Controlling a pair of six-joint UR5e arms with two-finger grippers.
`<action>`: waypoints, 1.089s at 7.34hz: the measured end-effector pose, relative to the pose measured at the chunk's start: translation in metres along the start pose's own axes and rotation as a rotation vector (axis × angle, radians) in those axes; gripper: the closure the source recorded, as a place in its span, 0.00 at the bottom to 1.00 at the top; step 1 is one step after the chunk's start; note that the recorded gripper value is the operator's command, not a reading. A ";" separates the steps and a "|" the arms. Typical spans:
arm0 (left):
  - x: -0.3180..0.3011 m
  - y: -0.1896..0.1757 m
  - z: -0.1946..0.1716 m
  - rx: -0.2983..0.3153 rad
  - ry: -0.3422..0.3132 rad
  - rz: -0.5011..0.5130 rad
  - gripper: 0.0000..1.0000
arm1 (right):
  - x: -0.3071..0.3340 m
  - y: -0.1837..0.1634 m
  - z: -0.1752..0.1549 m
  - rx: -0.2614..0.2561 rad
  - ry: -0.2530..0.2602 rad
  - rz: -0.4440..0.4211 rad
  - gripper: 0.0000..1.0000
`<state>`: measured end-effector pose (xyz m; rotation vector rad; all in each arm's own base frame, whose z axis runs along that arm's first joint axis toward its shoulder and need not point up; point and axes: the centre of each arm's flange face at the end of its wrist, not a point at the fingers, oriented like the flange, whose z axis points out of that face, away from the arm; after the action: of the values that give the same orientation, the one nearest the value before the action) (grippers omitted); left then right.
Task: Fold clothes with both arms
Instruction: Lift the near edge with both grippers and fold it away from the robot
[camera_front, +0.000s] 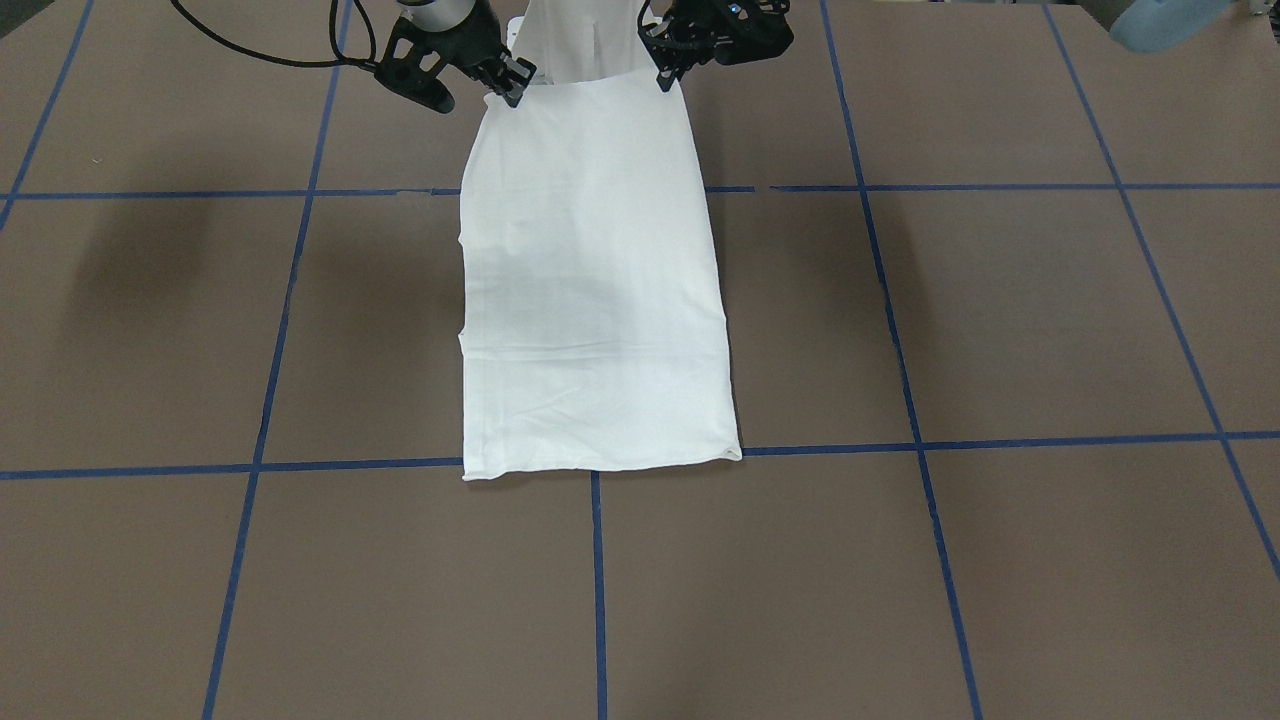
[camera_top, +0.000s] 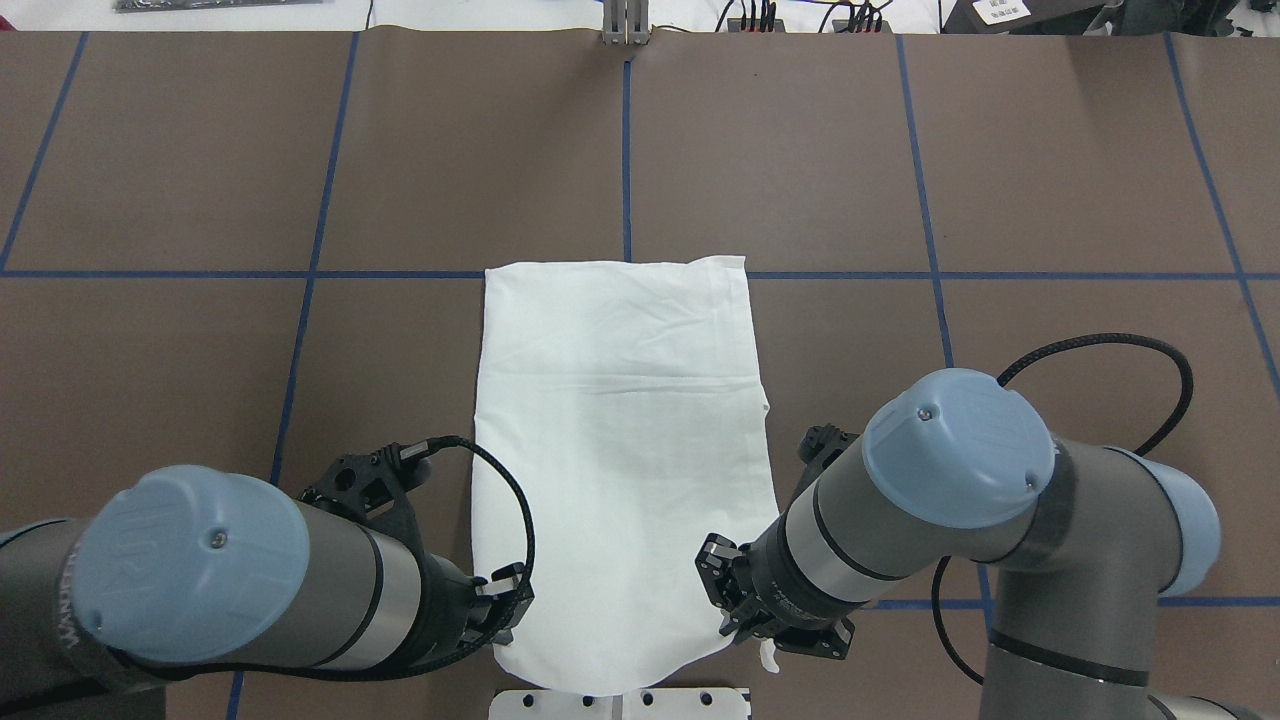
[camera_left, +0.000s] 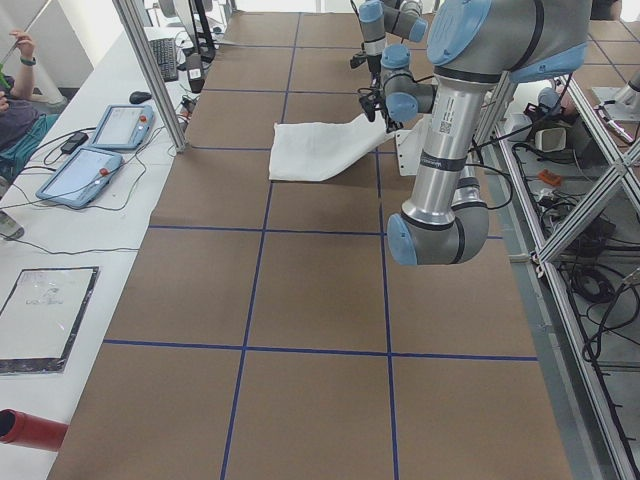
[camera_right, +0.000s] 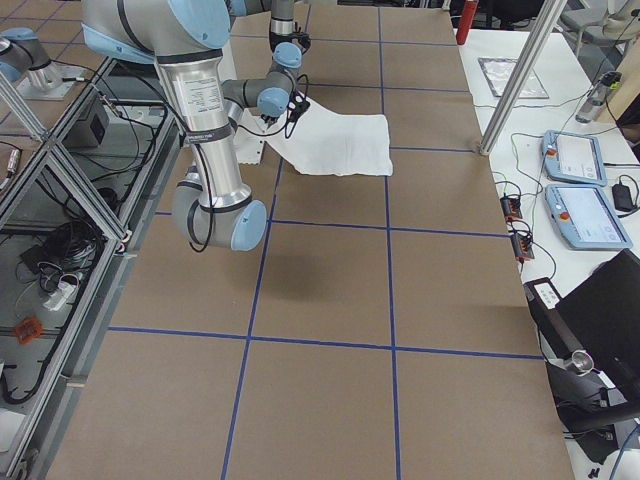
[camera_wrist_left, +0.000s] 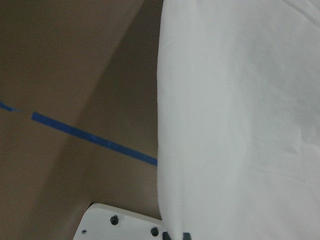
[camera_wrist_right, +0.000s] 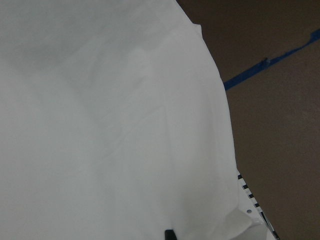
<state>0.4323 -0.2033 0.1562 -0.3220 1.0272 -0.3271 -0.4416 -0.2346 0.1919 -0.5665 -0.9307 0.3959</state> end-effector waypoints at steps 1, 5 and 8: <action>-0.003 0.006 -0.006 -0.020 -0.010 0.002 1.00 | 0.002 0.001 -0.005 -0.023 0.004 -0.001 1.00; 0.008 -0.045 -0.019 0.064 0.007 -0.025 1.00 | -0.036 -0.037 -0.018 0.165 -0.097 -0.058 1.00; 0.032 -0.116 -0.028 0.164 0.064 -0.045 1.00 | -0.067 -0.078 -0.030 0.269 -0.121 -0.098 1.00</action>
<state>0.4102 -0.3245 0.1657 -0.1879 1.0499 -0.4621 -0.4468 -0.3414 0.1823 -0.2524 -0.9982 0.4622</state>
